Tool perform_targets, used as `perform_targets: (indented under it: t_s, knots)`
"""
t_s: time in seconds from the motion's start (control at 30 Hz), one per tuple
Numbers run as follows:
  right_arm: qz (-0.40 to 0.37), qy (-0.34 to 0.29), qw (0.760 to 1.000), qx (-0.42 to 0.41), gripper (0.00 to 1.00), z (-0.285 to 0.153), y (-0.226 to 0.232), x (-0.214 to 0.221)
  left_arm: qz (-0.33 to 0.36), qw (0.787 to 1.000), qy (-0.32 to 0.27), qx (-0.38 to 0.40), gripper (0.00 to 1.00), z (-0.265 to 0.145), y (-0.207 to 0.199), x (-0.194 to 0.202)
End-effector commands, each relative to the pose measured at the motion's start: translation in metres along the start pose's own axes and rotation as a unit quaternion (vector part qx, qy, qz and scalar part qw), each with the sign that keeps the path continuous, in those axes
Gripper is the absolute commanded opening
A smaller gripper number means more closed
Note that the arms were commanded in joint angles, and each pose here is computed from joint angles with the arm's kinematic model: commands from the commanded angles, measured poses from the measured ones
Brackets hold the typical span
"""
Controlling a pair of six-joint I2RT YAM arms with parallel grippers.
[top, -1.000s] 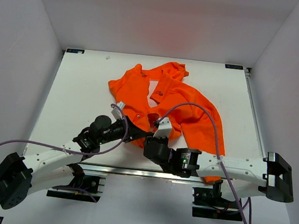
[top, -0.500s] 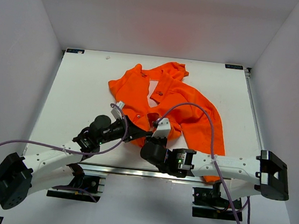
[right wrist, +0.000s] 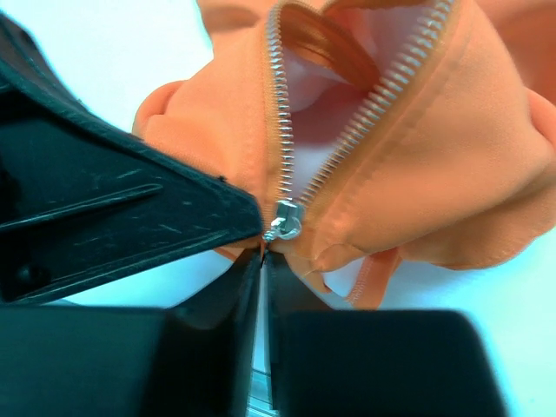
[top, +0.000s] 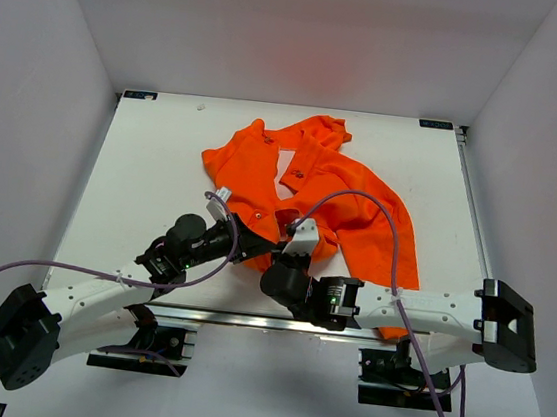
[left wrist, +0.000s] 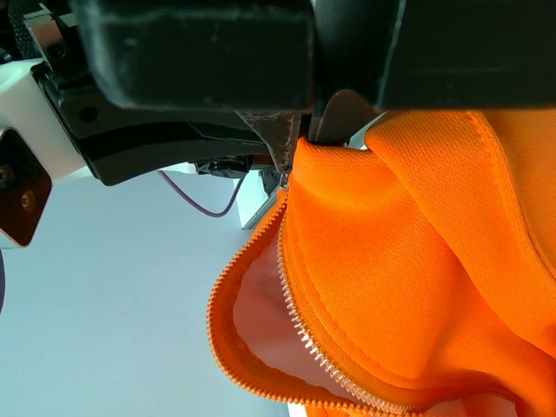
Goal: Zip up the jacket
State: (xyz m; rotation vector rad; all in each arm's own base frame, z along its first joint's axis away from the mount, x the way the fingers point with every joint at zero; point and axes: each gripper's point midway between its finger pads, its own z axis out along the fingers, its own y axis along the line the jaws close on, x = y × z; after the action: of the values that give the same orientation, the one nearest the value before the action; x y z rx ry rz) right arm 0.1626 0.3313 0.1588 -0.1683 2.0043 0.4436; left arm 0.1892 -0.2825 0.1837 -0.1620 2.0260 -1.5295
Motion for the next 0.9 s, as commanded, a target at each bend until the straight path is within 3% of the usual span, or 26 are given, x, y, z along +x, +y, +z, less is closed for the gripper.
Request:
perform_targets:
  t_s: [0.0,0.07,0.4,0.87]
  knots:
    - [0.041,-0.040,0.998,0.025,0.05,0.001,-0.004,-0.017,0.004,1.000,0.004,0.026,0.00,-0.002,-0.017,0.000]
    - [0.037,-0.031,0.999,0.023,0.00,-0.001,-0.006,-0.015,0.003,1.000,0.001,0.025,0.00,-0.003,-0.017,0.000]
    - [0.052,0.021,0.995,-0.088,0.00,-0.028,0.017,-0.017,0.005,1.000,0.002,0.017,0.00,-0.001,-0.011,0.002]
    - [0.123,0.066,0.977,-0.160,0.00,-0.032,0.013,-0.039,0.014,1.000,0.008,0.014,0.00,-0.002,-0.007,0.004]
